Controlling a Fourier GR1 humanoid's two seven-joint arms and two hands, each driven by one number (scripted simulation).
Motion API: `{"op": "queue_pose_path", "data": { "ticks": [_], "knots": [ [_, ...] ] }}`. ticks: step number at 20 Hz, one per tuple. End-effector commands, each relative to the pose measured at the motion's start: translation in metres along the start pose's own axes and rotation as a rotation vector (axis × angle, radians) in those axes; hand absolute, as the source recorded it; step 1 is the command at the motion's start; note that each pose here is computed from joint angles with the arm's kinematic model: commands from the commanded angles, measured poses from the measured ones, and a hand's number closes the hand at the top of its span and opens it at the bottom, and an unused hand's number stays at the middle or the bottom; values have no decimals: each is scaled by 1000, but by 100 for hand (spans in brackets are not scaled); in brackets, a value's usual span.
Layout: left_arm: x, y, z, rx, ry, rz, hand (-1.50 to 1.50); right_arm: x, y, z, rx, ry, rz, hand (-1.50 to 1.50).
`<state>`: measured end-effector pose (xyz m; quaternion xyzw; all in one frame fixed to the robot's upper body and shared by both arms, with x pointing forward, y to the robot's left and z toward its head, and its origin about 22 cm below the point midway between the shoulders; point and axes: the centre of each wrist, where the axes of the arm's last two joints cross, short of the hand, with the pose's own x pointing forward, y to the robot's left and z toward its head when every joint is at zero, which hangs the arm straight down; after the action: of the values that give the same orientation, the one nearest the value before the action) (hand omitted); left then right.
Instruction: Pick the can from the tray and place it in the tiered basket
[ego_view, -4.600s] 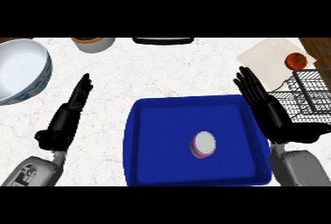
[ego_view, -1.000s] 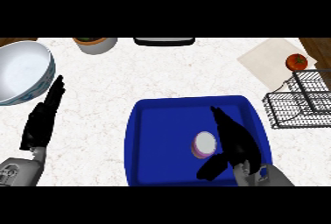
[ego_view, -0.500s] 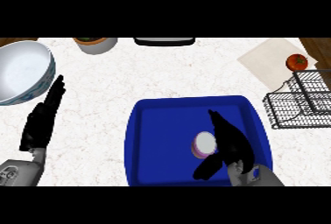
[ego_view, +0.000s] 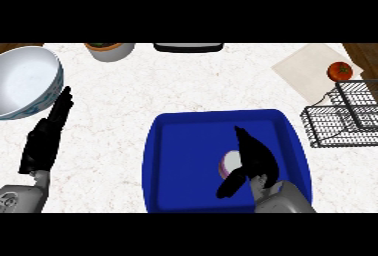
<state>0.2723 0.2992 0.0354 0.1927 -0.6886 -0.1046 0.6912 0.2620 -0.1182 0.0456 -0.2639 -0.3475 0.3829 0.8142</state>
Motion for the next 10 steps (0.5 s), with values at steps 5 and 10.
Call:
{"op": "queue_pose_path", "data": {
  "ticks": [5,10],
  "knots": [
    [4,-10,-2,-9,24,-8,0,11,3,-15,62,101,19,-150],
    [-9,-8,6,-22,7,5,0,3,30,-20,212,17,92,150]
  ]
}}
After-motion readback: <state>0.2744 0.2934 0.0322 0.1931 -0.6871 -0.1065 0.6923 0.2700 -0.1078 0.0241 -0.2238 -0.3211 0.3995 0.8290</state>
